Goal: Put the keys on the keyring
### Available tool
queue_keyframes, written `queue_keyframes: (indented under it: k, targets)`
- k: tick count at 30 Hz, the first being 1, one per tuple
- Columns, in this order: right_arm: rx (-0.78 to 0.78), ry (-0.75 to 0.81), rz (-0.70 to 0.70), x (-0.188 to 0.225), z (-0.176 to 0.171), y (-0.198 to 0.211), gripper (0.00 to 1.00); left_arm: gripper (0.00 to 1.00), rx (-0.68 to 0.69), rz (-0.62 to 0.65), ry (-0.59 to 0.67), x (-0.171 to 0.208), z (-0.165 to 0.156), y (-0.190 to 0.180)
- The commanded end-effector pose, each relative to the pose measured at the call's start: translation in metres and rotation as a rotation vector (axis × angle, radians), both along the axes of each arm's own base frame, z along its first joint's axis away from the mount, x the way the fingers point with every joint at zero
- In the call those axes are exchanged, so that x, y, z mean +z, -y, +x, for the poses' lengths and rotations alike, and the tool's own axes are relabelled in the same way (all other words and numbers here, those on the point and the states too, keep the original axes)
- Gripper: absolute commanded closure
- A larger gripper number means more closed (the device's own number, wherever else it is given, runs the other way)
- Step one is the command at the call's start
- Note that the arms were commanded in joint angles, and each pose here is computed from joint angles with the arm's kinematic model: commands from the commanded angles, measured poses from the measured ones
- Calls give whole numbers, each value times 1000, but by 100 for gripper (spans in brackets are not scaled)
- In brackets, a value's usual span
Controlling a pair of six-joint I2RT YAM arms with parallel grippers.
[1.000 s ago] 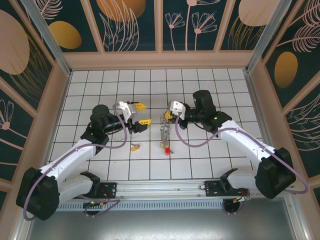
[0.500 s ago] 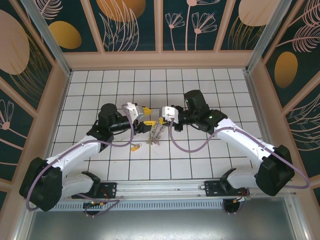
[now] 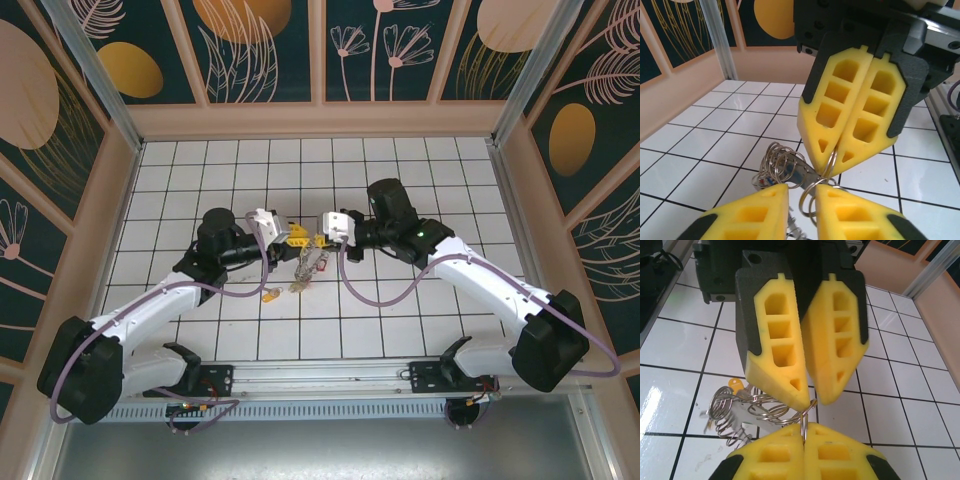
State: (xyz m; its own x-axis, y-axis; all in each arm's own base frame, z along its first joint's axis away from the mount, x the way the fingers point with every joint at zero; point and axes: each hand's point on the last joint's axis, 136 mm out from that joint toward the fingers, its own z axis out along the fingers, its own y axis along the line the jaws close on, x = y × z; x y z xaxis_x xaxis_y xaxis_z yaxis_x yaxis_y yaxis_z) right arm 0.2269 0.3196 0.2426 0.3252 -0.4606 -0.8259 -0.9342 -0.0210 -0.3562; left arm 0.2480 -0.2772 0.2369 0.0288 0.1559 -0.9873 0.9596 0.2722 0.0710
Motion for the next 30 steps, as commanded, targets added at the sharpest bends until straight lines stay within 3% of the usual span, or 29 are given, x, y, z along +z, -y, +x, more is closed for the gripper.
queue_keyframes:
  k: [1, 4, 10, 24, 30]
  targets:
    - [60, 59, 116, 42, -8, -10, 100, 86, -35, -12, 32, 8, -6, 2]
    - [38, 51, 146, 50, -3, -10, 100, 100, -55, -3, 18, 7, -7, 4]
    - [18, 11, 194, 58, 3, -6, 100, 100, -8, 7, 20, 6, -4, -1]
    - [-53, -31, 302, 73, 15, -2, 100, 100, 97, 42, -129, -13, 14, -5]
    - [-104, -69, 335, 70, 24, -4, 100, 100, 64, -28, -101, -1, 1, -6]
